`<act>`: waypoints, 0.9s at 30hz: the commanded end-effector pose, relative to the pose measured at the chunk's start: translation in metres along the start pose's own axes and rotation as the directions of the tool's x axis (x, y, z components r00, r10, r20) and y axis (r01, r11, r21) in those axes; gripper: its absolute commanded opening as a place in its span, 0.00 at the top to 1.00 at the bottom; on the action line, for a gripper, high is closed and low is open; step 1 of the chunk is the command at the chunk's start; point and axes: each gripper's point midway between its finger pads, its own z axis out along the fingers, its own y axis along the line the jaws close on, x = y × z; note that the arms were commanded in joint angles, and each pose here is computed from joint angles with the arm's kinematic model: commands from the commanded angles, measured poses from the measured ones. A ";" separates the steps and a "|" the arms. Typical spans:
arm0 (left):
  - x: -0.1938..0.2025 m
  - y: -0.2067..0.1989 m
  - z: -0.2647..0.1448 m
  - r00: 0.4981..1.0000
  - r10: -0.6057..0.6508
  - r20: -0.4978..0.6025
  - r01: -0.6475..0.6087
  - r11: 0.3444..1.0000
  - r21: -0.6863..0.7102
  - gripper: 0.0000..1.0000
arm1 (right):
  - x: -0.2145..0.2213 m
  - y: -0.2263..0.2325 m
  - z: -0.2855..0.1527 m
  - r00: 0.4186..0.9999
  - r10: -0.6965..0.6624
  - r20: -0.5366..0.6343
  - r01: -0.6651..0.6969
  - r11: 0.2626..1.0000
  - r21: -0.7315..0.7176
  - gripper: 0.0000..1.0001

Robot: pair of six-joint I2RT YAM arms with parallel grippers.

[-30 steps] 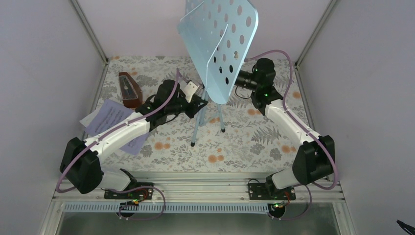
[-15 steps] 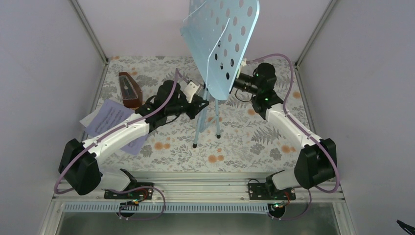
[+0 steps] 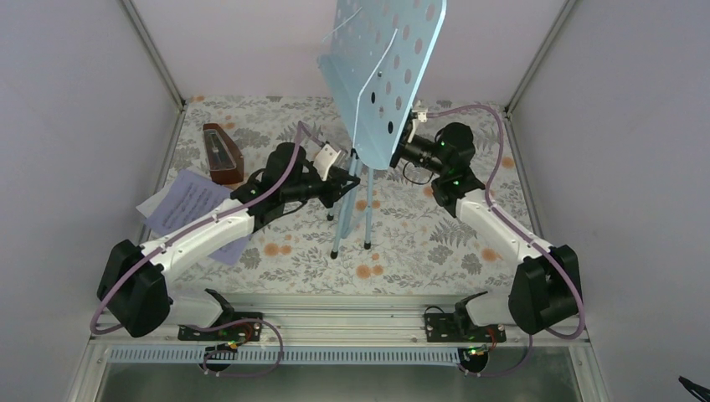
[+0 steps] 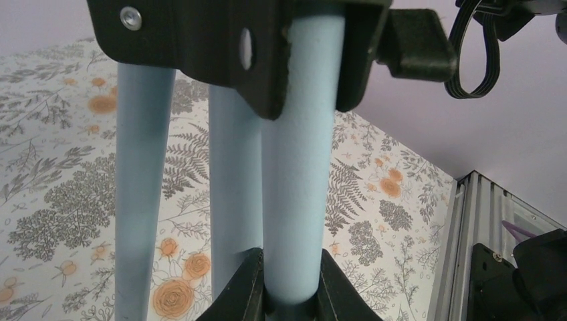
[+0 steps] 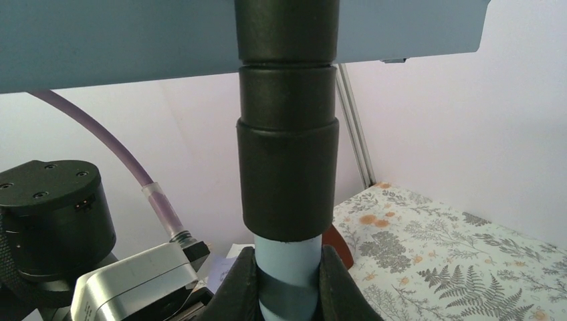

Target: Pack up the instrument practice props

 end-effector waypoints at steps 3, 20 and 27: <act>-0.038 -0.006 -0.017 0.982 0.029 0.187 -0.033 0.999 0.014 0.87 | 0.020 0.040 0.001 0.998 0.009 -0.064 -0.017 0.990 -0.138 0.96; -0.017 0.025 -0.012 0.983 0.096 0.156 -0.075 0.988 -0.137 0.21 | 0.019 0.039 -0.001 0.999 0.001 -0.053 -0.008 0.993 -0.122 0.96; -0.015 0.027 0.006 0.980 0.138 0.141 -0.123 0.986 -0.110 0.08 | 0.020 0.039 -0.002 0.999 0.008 -0.051 -0.014 0.992 -0.124 0.96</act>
